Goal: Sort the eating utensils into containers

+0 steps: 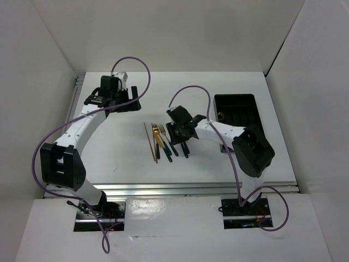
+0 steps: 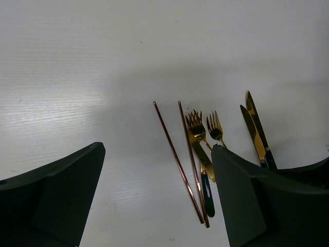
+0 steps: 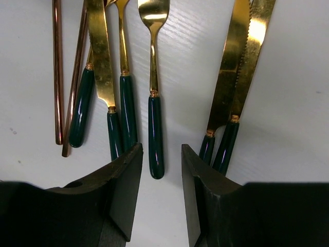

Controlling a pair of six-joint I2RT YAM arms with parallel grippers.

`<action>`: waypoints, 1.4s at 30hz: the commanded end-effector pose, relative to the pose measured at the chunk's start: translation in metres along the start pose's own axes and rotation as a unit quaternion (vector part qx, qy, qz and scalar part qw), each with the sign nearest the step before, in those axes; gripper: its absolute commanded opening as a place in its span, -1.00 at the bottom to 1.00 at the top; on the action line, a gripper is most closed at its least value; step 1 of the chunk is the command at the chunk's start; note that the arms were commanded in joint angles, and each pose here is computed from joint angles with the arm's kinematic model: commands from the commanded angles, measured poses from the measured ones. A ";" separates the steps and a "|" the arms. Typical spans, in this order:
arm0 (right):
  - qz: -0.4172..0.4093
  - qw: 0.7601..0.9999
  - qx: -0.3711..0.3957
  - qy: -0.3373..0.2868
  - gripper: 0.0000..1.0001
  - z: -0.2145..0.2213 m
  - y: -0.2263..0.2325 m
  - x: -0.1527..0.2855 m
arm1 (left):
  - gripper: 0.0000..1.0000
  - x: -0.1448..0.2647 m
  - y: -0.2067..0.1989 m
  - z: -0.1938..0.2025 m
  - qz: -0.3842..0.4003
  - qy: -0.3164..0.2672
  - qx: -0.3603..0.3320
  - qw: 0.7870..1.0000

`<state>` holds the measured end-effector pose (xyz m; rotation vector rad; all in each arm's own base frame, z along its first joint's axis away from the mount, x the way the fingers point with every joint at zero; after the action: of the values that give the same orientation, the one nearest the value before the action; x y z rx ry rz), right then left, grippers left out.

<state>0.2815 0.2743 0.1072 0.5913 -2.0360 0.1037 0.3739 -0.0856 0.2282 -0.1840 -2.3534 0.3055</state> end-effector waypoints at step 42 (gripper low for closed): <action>0.053 0.998 0.004 0.028 -0.80 0.009 0.000 -0.038 | 1.00 0.004 -0.005 -0.015 0.008 -0.016 -0.004 1.000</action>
<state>0.2827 0.2860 0.0704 0.5578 -1.9769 0.1482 0.3719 -0.0861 0.2246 -0.1855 -2.3290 0.3049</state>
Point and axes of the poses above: each gripper's point midway between its finger pads, its own x axis back along the fingers, its own y axis along the line the jaws close on, z = x × y, the point moved 6 cm from there along x, back along the fingers, and after that the axes turned 1 degree about x, right-handed, at the moved point
